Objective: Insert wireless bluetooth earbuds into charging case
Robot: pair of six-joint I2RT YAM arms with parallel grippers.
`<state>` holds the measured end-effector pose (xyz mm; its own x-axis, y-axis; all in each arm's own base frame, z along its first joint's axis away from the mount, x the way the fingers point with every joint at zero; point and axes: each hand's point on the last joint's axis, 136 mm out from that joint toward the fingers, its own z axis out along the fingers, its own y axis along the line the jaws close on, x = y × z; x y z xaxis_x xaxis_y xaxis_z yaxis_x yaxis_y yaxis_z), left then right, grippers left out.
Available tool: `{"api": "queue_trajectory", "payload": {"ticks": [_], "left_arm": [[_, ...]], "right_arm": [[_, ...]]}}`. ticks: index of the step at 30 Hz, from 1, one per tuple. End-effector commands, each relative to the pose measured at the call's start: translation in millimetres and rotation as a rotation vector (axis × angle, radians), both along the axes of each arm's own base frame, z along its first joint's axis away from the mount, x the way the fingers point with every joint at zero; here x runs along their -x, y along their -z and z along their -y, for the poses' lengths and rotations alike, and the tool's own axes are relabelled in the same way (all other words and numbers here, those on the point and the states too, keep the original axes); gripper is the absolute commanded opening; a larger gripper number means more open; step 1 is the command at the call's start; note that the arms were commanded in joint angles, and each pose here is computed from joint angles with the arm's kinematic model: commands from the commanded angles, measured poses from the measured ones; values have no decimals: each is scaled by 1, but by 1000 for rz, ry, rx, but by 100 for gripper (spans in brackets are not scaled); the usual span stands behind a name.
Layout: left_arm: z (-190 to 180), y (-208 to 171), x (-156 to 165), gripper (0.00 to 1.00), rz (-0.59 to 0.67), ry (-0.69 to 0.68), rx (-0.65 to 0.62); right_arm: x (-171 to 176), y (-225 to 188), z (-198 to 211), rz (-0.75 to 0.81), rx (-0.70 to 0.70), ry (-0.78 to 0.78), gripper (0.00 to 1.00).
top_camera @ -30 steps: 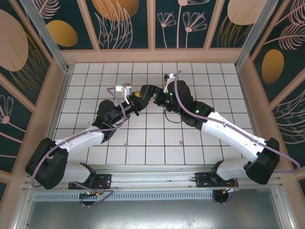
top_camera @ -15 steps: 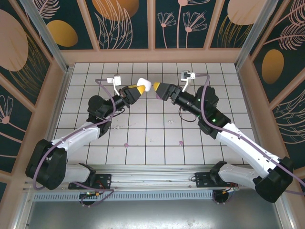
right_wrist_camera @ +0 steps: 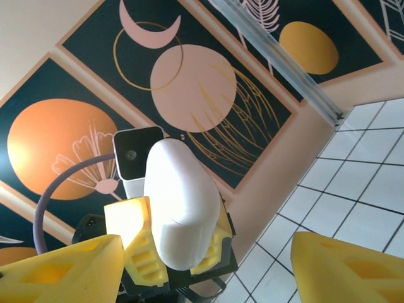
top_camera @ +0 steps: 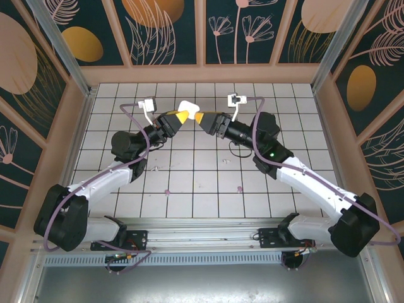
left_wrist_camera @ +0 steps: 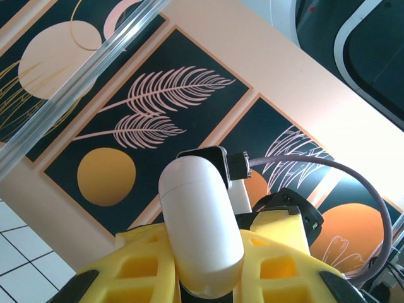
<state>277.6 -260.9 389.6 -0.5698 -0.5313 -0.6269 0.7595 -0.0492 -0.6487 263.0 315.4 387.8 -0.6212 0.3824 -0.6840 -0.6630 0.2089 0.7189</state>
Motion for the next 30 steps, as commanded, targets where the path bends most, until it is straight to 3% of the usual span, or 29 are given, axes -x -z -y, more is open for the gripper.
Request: {"api": "queue_trajectory", "payload": {"ticks": [1,6,15,22,25,28,30], "left_arm": [[-5,-15,17,0,60,32,30],[-4,-14,19,0,55,46,27],[2,-4,14,0,31,49,-25],[6,7,9,4,22,15,-135],[6,10,8,26,29,-14,-182],[5,18,0,63,21,-74,-282],[2,23,-5,76,18,-121,-365]], "right_arm": [[9,-24,-2,70,-72,-56,68],[7,-25,-10,69,-69,-85,62],[7,-16,-19,83,-37,-127,29],[10,-13,-19,149,10,-125,16],[9,-11,-19,175,48,-118,13],[7,-7,-20,210,124,-113,12],[7,-3,-18,246,197,-102,11]]}}
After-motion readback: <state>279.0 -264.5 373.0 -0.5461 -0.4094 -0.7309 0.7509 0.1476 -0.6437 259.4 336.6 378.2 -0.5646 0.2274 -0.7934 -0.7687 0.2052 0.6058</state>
